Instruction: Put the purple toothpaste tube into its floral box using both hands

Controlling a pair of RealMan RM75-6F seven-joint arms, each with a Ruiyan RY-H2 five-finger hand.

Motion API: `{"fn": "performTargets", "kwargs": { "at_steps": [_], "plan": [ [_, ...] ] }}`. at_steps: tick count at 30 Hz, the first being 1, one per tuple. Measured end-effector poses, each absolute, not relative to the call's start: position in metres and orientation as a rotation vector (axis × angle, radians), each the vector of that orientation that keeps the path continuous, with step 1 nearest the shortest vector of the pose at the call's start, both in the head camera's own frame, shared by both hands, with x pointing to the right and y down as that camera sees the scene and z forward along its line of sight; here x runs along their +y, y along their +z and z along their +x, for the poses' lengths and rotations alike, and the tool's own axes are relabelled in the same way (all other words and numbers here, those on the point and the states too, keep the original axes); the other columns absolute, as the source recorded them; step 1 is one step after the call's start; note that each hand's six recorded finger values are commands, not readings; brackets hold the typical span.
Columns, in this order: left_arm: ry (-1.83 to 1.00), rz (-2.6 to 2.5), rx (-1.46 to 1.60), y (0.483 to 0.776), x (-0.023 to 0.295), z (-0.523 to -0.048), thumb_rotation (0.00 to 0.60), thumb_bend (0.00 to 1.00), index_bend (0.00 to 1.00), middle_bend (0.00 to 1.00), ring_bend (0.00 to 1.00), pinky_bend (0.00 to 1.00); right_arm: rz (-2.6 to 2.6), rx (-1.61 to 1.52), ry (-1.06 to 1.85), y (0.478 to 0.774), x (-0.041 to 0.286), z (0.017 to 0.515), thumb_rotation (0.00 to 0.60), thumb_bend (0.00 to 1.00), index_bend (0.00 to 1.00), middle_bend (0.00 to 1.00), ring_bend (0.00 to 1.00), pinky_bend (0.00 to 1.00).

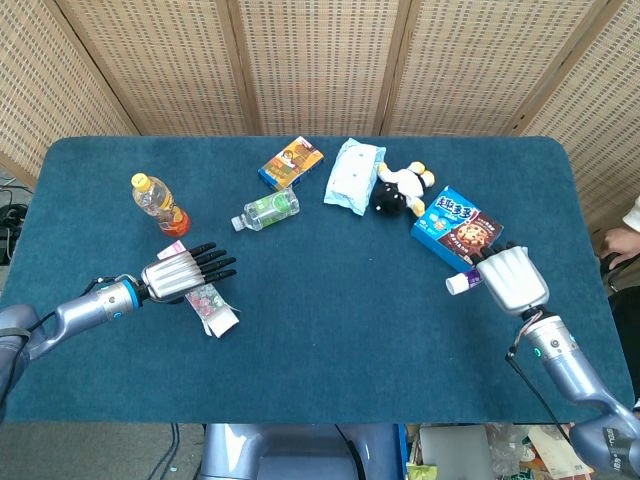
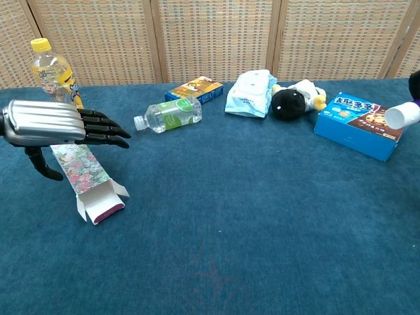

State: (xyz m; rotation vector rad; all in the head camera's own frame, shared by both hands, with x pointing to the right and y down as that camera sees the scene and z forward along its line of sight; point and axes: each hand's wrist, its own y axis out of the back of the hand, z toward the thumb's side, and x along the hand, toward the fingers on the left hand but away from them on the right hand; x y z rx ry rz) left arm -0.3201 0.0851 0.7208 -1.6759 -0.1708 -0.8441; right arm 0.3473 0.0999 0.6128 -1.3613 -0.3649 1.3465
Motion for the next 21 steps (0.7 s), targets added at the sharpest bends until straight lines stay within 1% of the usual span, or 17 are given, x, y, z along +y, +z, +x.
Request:
{"fn": "performTargets", "kwargs": {
  "at_steps": [4,6,7,9,10,12,14,16,18,21],
  "plan": [
    [-0.865,-1.662,-0.199,0.728,0.086,-0.323,0.6,0.2,0.0,0.0,0.02,0.11,-1.354,-0.367,1.356,0.611,0.101,0.352,0.6,0.59,0.69,0.64,0.54,0.53],
    [-0.871,-1.658,-0.214,0.731,0.087,-0.325,0.6,0.2,0.02,0.01,0.05,0.15,-1.352,-0.369,1.358,0.611,0.101,0.354,0.6,0.59,0.69,0.64,0.54,0.53],
    [-0.872,-1.661,-0.219,0.733,0.089,-0.324,0.6,0.2,0.06,0.04,0.08,0.19,-1.35,-0.372,1.36,0.61,0.102,0.355,0.6,0.59,0.69,0.64,0.54,0.53],
    [-0.873,-1.673,-0.223,0.736,0.092,-0.324,0.6,0.22,0.18,0.14,0.16,0.3,-1.349,-0.38,1.363,0.609,0.101,0.357,0.6,0.59,0.69,0.64,0.54,0.53],
    [-0.874,-1.681,-0.229,0.738,0.094,-0.323,0.6,0.23,0.22,0.17,0.19,0.33,-1.348,-0.384,1.364,0.608,0.101,0.358,0.6,0.59,0.69,0.64,0.54,0.53],
    [-0.874,-1.694,-0.237,0.741,0.098,-0.322,0.6,0.3,0.32,0.28,0.27,0.4,-1.346,-0.387,1.364,0.608,0.102,0.359,0.6,0.59,0.69,0.64,0.54,0.53],
    [-0.869,-1.701,-0.23,0.742,0.1,-0.32,0.6,0.34,0.41,0.38,0.35,0.45,-1.342,-0.387,1.362,0.607,0.102,0.36,0.6,0.59,0.69,0.64,0.54,0.53],
    [-0.861,-1.704,-0.215,0.741,0.1,-0.318,0.6,0.35,0.49,0.44,0.41,0.5,-1.341,-0.389,1.359,0.607,0.102,0.36,0.6,0.59,0.69,0.64,0.54,0.53],
    [-0.856,-1.706,-0.192,0.74,0.099,-0.316,0.6,0.37,0.54,0.49,0.45,0.53,-1.339,-0.394,1.356,0.607,0.102,0.359,0.6,0.59,0.69,0.64,0.54,0.53],
    [-0.852,-1.732,-0.119,0.735,0.094,-0.311,0.6,0.39,0.56,0.5,0.46,0.54,-1.328,-0.401,1.342,0.604,0.1,0.357,0.6,0.59,0.69,0.64,0.54,0.53]
  ]
}}
